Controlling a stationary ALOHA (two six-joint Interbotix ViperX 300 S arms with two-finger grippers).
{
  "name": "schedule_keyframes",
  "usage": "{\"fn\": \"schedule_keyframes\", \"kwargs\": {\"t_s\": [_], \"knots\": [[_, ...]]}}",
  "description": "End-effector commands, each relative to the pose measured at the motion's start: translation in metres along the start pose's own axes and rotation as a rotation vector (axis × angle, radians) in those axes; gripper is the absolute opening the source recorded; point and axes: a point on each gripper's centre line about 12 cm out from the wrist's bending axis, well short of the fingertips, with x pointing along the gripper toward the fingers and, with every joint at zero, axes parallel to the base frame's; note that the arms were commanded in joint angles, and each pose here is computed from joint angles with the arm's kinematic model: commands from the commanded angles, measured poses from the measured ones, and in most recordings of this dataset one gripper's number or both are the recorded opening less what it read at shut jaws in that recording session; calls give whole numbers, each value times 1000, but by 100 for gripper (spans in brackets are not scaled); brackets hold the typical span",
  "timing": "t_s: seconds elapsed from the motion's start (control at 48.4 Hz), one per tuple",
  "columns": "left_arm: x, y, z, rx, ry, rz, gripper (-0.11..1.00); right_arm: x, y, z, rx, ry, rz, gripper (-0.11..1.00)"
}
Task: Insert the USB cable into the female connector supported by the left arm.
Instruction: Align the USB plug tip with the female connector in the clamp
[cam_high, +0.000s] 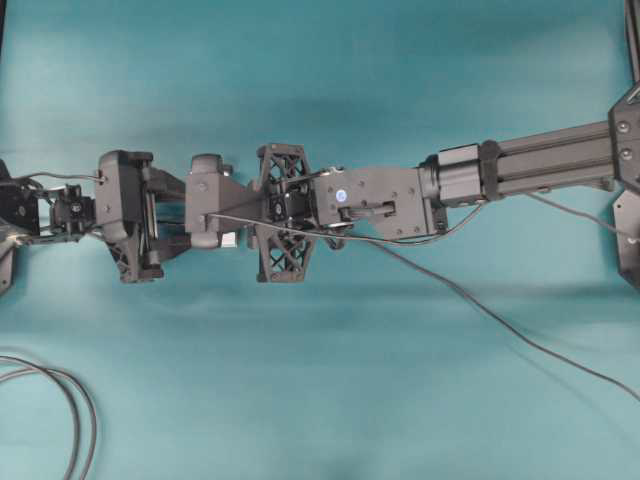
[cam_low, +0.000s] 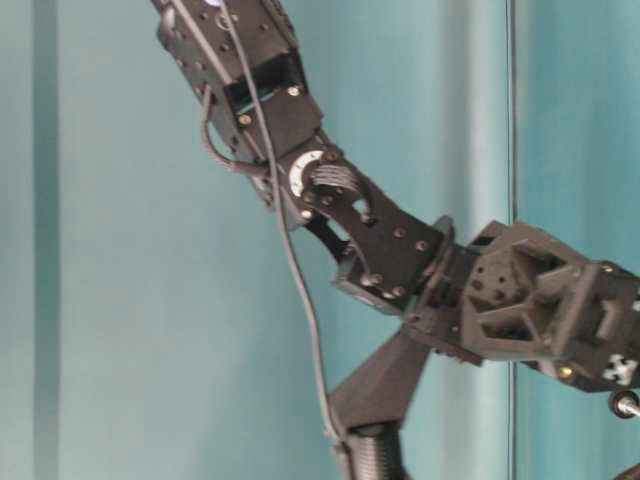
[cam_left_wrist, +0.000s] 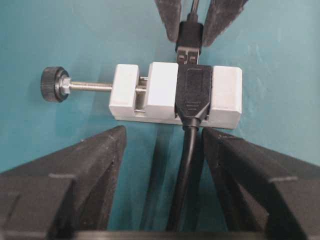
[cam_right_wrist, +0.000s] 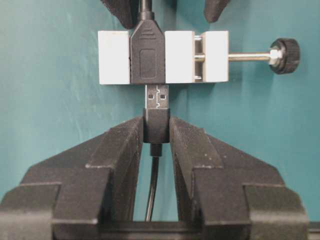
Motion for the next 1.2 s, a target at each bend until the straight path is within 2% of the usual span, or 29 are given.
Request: {"fn": "schedule_keyframes", "kwargs": {"t_s": [0.0, 0.372, 1.178], "knots": [[0, 2, -4, 19, 25, 6, 69, -30, -3, 22, -1, -80, -5, 21], [1, 2, -3, 21, 24, 6, 69, -23, -3, 9, -3, -45, -4, 21], [2, 2, -2, 19, 20, 6, 69, -22, -2, 16, -1, -107, 6, 21]]}}
